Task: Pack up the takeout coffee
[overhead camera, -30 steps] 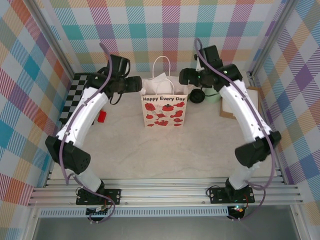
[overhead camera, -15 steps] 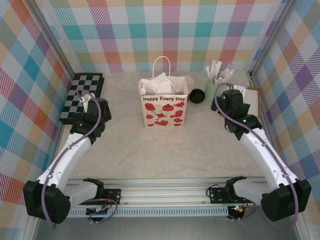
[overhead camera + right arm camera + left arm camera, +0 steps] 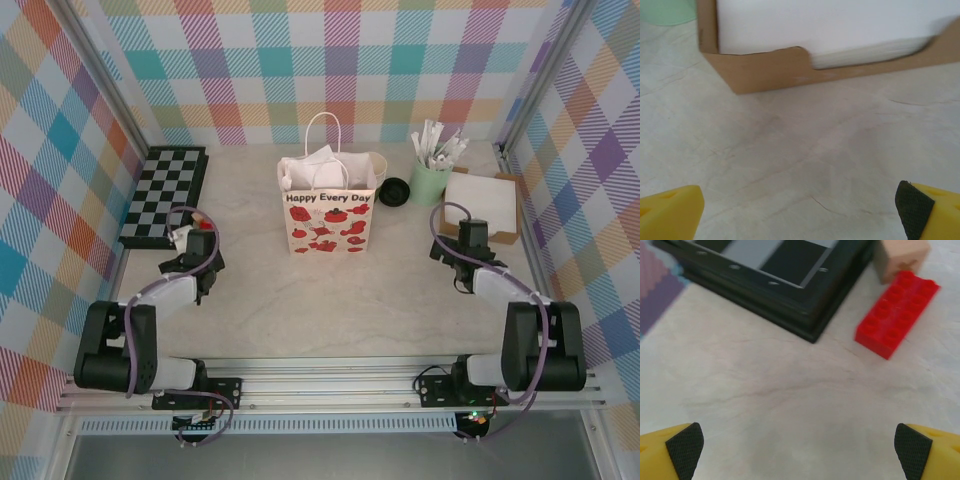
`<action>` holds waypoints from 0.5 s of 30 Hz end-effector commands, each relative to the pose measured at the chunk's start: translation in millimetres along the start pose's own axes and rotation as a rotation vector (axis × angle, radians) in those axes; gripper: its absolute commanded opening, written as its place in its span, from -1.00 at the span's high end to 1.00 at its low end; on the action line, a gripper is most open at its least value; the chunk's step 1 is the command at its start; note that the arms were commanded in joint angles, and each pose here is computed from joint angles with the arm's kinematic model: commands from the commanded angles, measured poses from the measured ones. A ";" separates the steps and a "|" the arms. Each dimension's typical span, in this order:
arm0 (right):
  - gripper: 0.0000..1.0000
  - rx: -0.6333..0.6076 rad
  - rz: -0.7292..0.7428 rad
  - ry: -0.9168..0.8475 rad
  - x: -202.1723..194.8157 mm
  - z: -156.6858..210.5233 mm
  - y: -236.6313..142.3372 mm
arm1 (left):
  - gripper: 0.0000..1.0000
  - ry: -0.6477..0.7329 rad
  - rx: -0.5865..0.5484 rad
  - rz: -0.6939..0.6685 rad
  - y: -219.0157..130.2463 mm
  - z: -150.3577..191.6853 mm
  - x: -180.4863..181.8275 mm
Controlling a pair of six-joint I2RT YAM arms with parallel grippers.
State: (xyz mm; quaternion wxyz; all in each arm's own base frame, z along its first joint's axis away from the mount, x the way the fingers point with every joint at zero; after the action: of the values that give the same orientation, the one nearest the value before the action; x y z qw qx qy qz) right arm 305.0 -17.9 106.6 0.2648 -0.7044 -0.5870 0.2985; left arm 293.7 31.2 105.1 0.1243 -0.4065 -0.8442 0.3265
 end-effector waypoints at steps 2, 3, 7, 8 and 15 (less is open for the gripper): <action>-1.00 -0.173 -0.099 -0.038 12.2 -30.7 7.1 | -1.00 0.004 -0.122 0.279 2.3 -23.2 -39.4; -1.00 -0.205 -0.099 -0.037 12.3 -34.0 7.8 | -1.00 0.010 -0.128 0.320 3.5 -24.6 -46.3; -1.00 -0.308 -0.127 -0.089 17.4 -44.4 9.3 | -1.00 0.114 -0.090 0.495 2.8 -19.8 -70.2; -1.00 -0.328 -0.125 -0.100 17.6 -45.7 8.9 | -1.00 0.131 -0.110 0.535 -1.5 -19.3 -72.0; -1.00 -0.528 -0.151 -0.147 25.7 -22.1 5.2 | -1.00 0.109 -0.202 0.567 8.7 2.5 -62.6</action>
State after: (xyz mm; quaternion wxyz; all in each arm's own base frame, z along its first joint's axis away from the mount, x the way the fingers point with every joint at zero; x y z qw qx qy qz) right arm 325.9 0.6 99.3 0.1242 -0.6788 -0.6922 0.2112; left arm 324.7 -12.0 89.3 0.0650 -0.6239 -0.7278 0.2772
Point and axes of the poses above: each hand's point on the last joint's axis, 136 mm out from that joint toward the fingers, its own y axis out along the fingers, its own x axis along the line the jaws close on, z = x × y, the point moved 6 cm from there along -y, back along the fingers, and after that the axes turned 14 degrees about -y, right-handed, at the moved point
